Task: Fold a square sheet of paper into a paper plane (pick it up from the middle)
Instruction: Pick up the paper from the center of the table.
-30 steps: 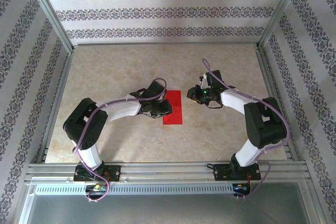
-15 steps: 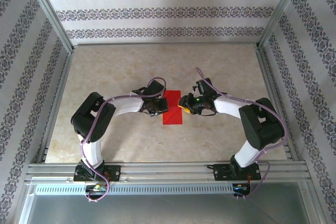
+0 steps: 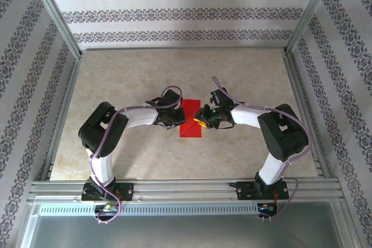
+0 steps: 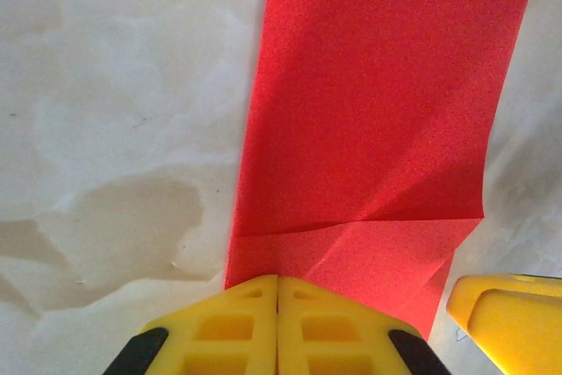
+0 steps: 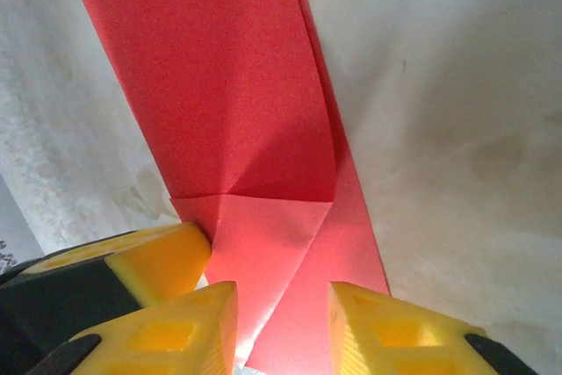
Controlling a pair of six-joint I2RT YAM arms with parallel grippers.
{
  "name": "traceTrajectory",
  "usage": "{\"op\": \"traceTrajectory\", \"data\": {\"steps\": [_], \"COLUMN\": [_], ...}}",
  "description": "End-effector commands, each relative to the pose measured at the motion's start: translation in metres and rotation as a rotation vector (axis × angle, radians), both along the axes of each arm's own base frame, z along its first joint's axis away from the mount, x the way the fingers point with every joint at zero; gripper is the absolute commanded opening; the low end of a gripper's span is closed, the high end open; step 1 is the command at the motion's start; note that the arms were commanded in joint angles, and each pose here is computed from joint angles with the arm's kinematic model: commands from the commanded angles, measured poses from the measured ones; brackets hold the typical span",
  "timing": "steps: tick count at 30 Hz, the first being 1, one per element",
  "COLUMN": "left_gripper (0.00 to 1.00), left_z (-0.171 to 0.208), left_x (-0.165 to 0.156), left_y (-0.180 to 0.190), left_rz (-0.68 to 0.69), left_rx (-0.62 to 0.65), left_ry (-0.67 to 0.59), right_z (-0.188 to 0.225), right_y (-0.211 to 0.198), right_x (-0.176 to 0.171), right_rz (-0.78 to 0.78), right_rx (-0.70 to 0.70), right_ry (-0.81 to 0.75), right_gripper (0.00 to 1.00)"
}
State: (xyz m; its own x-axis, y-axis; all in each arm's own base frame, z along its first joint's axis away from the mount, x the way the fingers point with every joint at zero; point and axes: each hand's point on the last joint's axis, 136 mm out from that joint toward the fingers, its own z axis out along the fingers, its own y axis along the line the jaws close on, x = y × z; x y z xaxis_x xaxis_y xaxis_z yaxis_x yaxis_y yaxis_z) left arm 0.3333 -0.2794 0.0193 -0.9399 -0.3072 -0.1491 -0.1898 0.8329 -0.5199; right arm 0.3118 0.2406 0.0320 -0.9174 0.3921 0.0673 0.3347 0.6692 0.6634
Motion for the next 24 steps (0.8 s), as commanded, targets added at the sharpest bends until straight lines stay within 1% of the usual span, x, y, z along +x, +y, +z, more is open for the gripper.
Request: {"op": "traceTrajectory", "data": {"steps": [1, 10, 16, 21, 24], "left_gripper": [0.08, 0.07, 0.07, 0.07, 0.07], "left_z": [-0.022, -0.024, -0.025, -0.025, -0.025], "left_x": [-0.009, -0.012, -0.012, -0.013, -0.013], "left_y": [0.014, 0.013, 0.014, 0.014, 0.014], "left_rz": [0.034, 0.033, 0.035, 0.035, 0.035], "left_rx": [0.041, 0.036, 0.035, 0.036, 0.038], "left_ry": [0.058, 0.065, 0.069, 0.071, 0.072], "right_z": [-0.002, -0.008, -0.01, -0.008, -0.006], "right_y": [0.002, 0.003, 0.008, 0.013, 0.016], "right_x": [0.006, 0.005, 0.006, 0.007, 0.007], "right_rz": [-0.02, -0.016, -0.002, 0.017, 0.024], "right_rx": [-0.029, -0.052, -0.04, -0.021, -0.008], "right_ry": [0.011, 0.024, 0.027, 0.017, 0.013], "right_gripper": [0.33, 0.33, 0.33, 0.28, 0.27]}}
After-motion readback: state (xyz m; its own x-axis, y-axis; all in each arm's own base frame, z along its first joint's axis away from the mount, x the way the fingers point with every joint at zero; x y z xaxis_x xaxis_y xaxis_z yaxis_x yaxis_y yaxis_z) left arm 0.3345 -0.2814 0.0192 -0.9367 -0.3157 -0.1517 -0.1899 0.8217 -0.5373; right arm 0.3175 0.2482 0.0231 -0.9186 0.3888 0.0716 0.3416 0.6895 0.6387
